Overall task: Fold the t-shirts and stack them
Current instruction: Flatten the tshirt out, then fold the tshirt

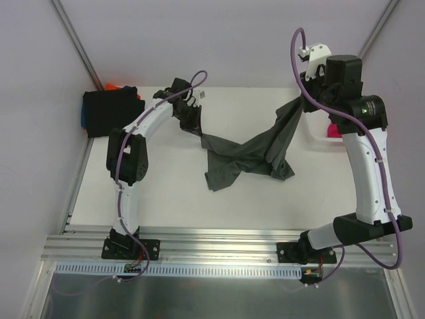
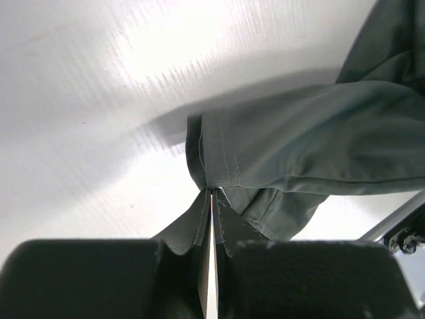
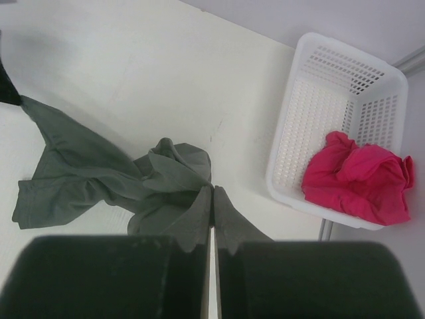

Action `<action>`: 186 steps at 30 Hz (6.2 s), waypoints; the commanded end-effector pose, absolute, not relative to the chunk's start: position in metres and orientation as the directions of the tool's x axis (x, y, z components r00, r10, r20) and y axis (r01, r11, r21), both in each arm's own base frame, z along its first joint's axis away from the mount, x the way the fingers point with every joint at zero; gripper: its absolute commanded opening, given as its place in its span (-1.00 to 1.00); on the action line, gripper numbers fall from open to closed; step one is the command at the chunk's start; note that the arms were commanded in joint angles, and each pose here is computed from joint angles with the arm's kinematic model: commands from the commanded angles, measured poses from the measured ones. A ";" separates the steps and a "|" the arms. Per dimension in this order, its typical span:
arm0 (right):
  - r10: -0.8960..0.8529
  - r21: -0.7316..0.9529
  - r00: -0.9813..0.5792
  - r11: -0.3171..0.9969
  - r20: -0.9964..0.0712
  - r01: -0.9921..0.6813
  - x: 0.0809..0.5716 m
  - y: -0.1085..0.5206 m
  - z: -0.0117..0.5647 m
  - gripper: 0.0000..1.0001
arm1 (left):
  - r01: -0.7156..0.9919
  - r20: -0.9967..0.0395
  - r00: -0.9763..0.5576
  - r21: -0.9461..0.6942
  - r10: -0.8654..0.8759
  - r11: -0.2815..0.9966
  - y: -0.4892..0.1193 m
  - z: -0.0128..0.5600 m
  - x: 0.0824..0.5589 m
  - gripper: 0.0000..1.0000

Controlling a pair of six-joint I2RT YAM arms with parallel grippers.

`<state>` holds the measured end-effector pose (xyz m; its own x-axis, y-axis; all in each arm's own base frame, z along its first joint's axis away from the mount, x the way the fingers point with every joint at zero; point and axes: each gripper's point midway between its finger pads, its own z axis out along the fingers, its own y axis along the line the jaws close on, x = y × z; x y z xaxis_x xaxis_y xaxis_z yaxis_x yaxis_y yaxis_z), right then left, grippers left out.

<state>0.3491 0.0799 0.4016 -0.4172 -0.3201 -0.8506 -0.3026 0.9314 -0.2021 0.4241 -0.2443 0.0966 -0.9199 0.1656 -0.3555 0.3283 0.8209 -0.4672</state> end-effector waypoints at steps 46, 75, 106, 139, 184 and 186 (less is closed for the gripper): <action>-0.142 -0.168 0.212 0.980 -0.967 -0.109 0.064 0.010 0.538 -0.99 | 0.375 -0.994 0.039 0.106 0.099 0.921 -0.061 0.505 0.132 -1.00; -0.242 -0.268 0.237 0.960 -0.941 -0.083 0.193 0.016 0.571 -0.99 | 0.278 -0.964 -0.012 0.251 0.265 0.927 -0.038 0.499 0.257 -1.00; -0.297 -0.329 0.261 0.940 -0.919 -0.087 0.122 0.008 0.549 -0.99 | 0.271 -0.955 -0.056 0.267 0.292 0.925 -0.032 0.471 0.202 -1.00; -0.360 -0.213 -0.412 0.908 -0.837 -0.362 0.510 0.067 0.258 -0.99 | 0.362 -0.764 -0.550 0.144 0.336 0.921 -0.027 0.189 0.540 -1.00; -0.371 -0.057 -0.564 0.867 -0.738 -0.495 0.432 0.109 0.179 -0.99 | 0.301 -0.641 -0.735 -0.019 0.219 0.954 -0.031 0.111 0.514 -1.00; -0.362 -0.048 -0.572 0.871 -0.736 -0.490 0.436 0.110 0.176 -0.99 | 0.297 -0.635 -0.742 -0.024 0.215 0.955 -0.031 0.109 0.513 -1.00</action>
<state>0.4202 0.1006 0.1564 -0.6248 -0.3710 -0.6870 -0.4734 0.8797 -0.0446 0.5069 -0.0374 0.0946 -0.7497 0.2425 -0.6158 0.3212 0.9468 -0.0182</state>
